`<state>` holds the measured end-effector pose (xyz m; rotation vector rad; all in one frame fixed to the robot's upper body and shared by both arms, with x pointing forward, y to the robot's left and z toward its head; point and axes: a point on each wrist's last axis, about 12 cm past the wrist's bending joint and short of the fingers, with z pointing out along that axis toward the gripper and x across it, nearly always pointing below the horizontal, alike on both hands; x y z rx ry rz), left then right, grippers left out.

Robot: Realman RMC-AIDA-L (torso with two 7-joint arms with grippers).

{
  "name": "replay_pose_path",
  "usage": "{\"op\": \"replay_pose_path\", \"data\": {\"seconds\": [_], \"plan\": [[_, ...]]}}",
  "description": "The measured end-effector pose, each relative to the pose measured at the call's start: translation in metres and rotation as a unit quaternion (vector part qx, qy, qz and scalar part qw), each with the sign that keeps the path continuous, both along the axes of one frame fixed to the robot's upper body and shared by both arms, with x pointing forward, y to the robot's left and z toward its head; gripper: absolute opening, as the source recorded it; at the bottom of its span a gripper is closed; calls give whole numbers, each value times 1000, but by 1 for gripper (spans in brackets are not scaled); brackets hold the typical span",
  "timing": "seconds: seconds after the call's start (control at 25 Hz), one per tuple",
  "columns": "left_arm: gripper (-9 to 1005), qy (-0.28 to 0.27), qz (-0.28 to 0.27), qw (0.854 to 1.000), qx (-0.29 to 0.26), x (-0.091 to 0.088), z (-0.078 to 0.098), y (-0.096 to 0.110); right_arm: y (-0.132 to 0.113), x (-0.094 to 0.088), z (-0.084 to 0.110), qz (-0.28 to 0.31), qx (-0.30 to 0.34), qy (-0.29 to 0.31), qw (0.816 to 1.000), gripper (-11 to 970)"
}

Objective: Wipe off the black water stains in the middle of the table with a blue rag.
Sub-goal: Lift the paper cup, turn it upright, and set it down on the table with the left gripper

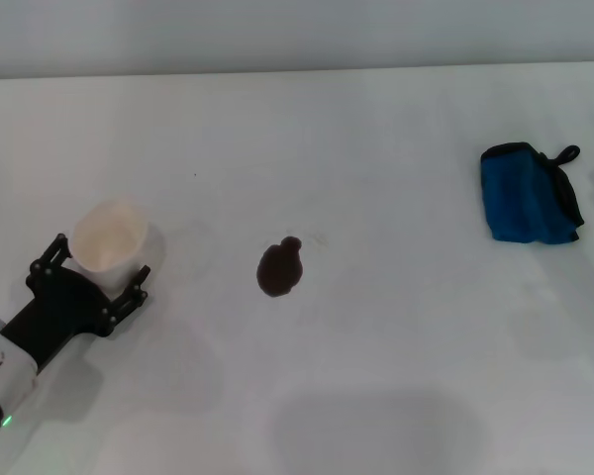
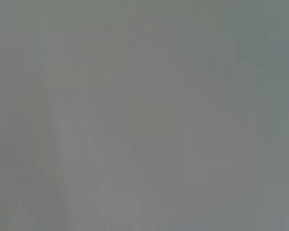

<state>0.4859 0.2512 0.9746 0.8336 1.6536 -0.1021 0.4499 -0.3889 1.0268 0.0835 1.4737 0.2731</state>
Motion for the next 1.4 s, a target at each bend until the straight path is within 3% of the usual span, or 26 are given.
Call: {"op": "replay_pose_path", "data": {"seconds": [0.12, 0.24, 0.92, 1.4], "plan": [[786, 2, 3, 1000, 0, 1, 0, 0, 0, 0, 0, 0, 0, 0, 1000, 653], [883, 3, 6, 1000, -2, 0, -1, 1, 0, 0, 0, -1, 0, 1, 1000, 653], [882, 18, 67, 997, -27, -22, -9, 18, -6, -5, -1, -7, -8, 6, 1000, 653], [881, 45, 80, 993, -78, -21, -8, 18, -5, -5, -1, -3, -11, 8, 1000, 653]]}}
